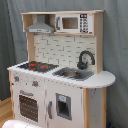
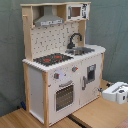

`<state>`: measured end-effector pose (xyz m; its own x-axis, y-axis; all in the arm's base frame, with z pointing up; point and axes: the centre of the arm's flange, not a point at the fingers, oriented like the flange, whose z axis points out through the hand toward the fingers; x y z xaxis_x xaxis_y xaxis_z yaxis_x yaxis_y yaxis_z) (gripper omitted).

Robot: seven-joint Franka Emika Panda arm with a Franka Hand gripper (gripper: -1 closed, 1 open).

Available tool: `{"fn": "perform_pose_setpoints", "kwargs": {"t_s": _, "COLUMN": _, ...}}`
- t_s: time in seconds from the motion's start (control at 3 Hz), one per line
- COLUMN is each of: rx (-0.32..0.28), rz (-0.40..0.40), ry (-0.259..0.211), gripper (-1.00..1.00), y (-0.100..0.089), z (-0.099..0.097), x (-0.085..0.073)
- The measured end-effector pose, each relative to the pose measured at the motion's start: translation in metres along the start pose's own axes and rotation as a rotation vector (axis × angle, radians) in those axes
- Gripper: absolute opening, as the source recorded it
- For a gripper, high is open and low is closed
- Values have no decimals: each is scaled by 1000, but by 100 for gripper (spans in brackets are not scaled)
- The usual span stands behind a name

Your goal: Play with the kitchen

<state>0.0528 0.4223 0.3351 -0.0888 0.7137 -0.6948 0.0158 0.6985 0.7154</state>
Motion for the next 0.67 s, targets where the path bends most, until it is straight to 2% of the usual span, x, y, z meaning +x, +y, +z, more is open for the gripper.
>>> {"fn": "perform_pose_setpoints", "kwargs": {"t_s": 0.33, "rx": -8, "rz": 54, "ry": 3, "gripper": 100, "y": 31, "z": 2, "x": 1}}
{"fn": "perform_pose_setpoints", "kwargs": {"t_s": 0.67, "rx": 13, "rz": 102, "ry": -28, "gripper": 100, "y": 40, "z": 27, "x": 5}}
